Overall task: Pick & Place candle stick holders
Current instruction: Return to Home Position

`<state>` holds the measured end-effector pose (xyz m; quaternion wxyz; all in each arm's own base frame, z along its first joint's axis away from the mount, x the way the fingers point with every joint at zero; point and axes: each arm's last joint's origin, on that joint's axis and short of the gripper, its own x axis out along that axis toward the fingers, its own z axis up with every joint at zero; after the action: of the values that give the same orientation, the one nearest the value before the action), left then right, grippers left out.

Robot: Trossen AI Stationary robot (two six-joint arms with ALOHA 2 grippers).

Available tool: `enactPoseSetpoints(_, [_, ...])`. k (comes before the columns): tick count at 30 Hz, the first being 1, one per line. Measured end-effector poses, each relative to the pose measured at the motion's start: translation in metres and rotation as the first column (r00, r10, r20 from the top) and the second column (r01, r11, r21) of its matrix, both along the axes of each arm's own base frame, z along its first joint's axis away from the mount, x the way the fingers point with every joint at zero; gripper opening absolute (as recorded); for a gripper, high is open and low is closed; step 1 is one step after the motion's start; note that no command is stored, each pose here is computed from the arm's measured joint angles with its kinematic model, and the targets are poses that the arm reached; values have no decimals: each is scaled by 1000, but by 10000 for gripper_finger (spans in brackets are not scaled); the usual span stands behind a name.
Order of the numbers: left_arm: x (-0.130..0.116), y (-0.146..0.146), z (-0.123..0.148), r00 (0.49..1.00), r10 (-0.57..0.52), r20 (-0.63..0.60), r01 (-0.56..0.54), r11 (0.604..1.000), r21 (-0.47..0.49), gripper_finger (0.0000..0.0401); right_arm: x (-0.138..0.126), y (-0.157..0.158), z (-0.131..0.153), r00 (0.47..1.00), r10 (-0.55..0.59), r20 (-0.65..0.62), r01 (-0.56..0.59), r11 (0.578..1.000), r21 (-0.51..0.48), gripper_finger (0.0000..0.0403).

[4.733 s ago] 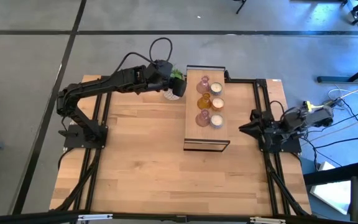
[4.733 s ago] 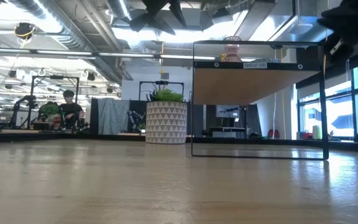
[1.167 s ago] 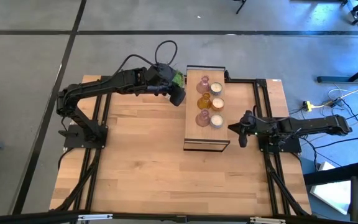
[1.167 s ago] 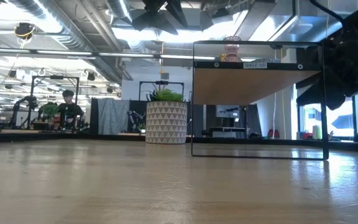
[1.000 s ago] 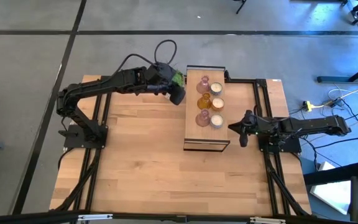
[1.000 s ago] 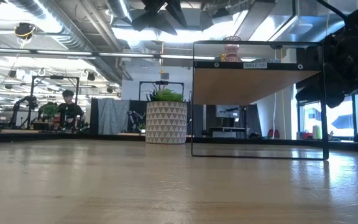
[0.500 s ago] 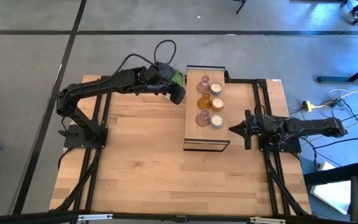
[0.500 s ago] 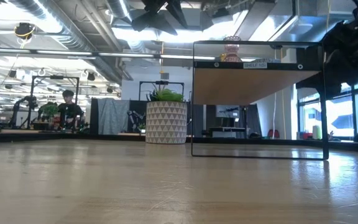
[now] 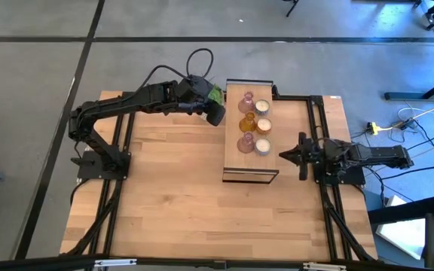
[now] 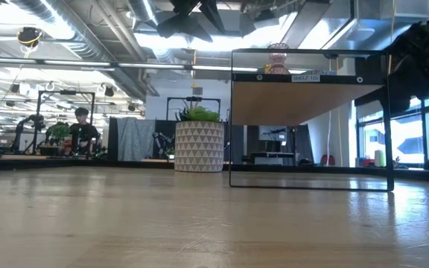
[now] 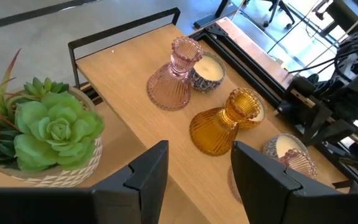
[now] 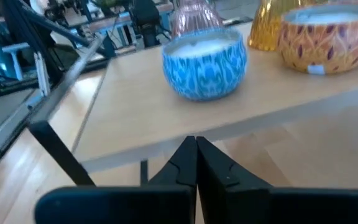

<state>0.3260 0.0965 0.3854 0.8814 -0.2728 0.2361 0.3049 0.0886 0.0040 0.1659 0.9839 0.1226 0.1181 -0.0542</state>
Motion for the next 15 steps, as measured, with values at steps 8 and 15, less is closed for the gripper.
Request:
enactPoseSetpoints(8, [0, 0, 0, 1000, -9, -6, 9, 1000, 10, 171, -1, -2, 2, 997, -78, 27, 78, 997, -1, 1])
enactPoseSetpoints(15, [4, -3, 3, 994, -106, 4, 106, 992, 62, 162, -1, -3, 2, 993, -110, 34, 107, 992, 68, 1])
